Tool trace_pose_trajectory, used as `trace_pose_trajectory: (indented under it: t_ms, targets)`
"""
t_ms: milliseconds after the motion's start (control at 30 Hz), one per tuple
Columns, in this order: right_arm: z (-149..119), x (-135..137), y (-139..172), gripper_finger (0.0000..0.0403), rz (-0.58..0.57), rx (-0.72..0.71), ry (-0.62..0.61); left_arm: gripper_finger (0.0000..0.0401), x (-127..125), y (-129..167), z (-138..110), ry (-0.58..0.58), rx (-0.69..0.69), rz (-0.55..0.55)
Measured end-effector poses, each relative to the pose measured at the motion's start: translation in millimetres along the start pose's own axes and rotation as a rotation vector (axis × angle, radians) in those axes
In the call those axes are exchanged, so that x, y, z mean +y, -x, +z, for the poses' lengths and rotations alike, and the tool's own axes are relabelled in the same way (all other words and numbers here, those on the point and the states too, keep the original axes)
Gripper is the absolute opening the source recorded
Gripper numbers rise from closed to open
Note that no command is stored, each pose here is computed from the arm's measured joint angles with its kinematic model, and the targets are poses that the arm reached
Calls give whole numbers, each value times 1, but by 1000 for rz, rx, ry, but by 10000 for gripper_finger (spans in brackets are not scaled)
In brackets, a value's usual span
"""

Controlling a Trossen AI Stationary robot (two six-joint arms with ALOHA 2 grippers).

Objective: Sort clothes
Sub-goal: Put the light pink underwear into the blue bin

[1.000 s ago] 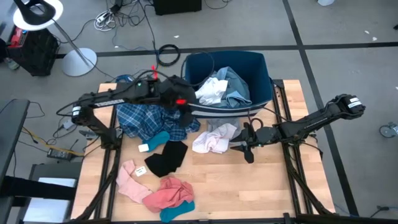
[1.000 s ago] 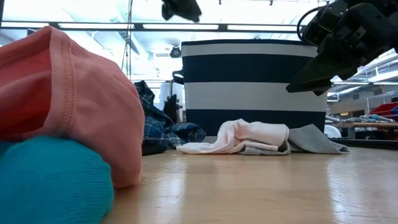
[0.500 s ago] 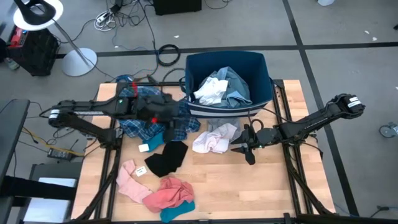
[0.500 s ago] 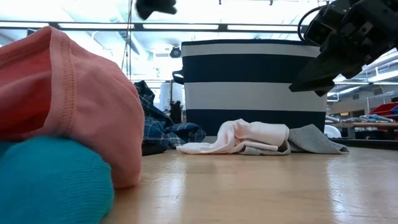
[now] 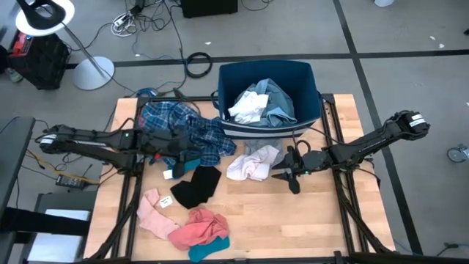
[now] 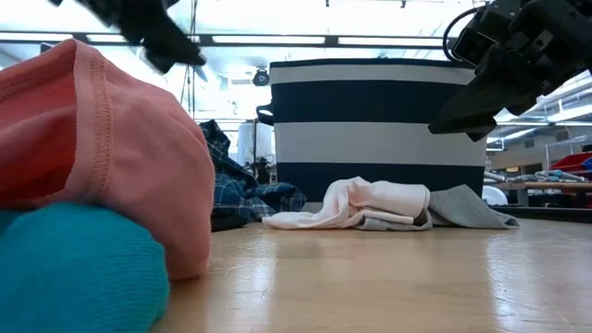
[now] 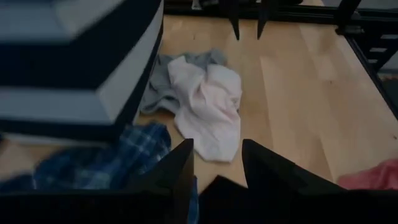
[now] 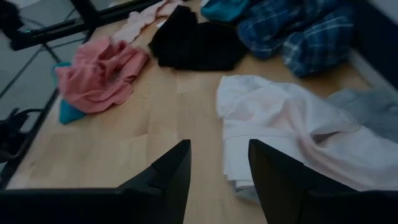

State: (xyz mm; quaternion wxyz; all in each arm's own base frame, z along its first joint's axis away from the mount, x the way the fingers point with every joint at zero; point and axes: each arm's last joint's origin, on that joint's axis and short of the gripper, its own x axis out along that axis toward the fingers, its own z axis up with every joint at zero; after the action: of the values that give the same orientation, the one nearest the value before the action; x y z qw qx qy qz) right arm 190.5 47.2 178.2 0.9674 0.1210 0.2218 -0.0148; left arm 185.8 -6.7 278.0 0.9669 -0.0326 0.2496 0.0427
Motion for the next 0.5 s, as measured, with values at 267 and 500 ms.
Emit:
trace_pose_trajectory:
  t_ms: [267,500]
  targets:
    - [-1,-7,-14,162,-85,-21,40,142,9,-4,-45,23,-120,83]
    - [-12,-12,-42,162,-107,-15,77,142,14,-4,-67,31,-126,101]
